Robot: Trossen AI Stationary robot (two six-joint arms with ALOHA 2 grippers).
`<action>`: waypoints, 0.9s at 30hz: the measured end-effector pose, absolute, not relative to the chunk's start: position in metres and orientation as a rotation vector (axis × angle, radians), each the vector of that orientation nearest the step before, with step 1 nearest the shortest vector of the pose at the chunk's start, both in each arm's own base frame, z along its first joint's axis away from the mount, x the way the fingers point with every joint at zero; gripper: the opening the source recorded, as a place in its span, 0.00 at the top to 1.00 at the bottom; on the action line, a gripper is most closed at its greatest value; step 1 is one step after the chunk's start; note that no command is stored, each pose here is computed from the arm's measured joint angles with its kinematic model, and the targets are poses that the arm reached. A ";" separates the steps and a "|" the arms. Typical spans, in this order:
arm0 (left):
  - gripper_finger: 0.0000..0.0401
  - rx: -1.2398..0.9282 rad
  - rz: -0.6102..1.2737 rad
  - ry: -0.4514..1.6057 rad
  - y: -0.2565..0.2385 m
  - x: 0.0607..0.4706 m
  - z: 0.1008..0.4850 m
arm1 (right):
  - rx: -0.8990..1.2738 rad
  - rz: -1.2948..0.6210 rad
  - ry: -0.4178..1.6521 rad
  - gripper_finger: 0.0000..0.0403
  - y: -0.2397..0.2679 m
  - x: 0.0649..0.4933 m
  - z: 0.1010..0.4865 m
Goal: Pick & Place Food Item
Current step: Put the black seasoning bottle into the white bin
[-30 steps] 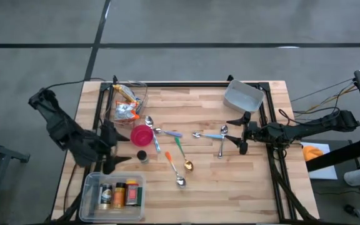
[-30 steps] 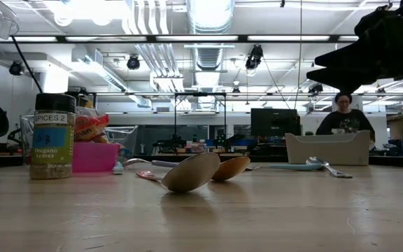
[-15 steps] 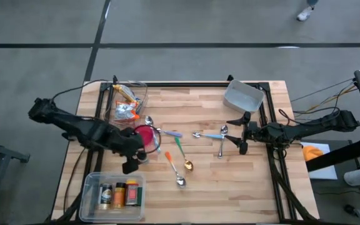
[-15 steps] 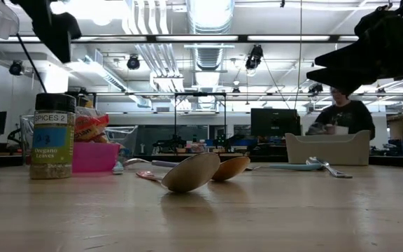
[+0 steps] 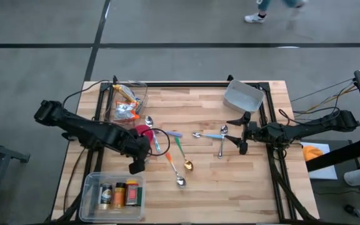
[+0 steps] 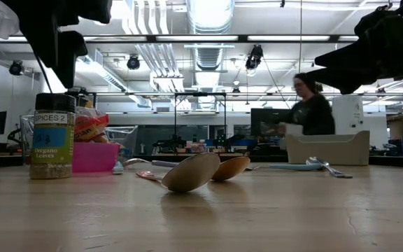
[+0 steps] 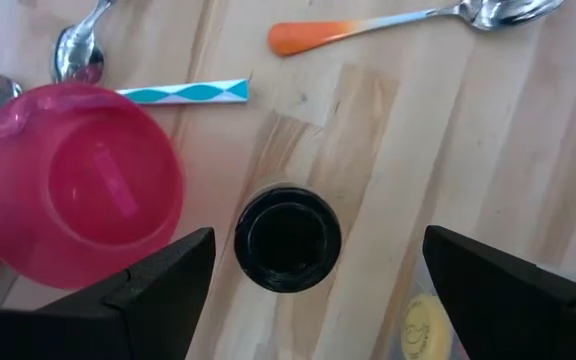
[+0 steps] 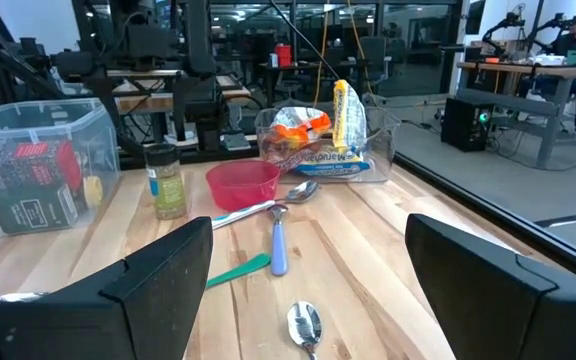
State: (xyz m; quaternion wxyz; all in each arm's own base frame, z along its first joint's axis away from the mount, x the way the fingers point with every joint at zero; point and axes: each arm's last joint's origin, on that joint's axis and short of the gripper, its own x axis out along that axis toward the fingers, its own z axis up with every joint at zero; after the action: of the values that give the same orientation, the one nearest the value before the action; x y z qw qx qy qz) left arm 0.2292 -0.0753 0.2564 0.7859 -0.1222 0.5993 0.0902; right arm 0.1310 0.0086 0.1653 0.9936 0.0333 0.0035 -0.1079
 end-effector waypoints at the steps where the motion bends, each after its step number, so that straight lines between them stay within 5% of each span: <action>1: 0.11 -0.266 0.200 1.298 -0.075 0.230 0.256 | 0.067 -0.216 0.007 0.18 0.009 0.131 0.165; 27: 0.12 -0.382 0.228 1.407 -0.063 0.230 0.214 | 0.071 -0.216 0.007 0.18 0.009 0.131 0.165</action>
State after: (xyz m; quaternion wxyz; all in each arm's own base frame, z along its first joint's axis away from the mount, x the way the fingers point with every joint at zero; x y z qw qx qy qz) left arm 0.2303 -0.0627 0.2139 0.7399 -0.1743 0.6414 0.1040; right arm 0.1310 0.0087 0.1652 0.9935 0.0357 0.0036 -0.1080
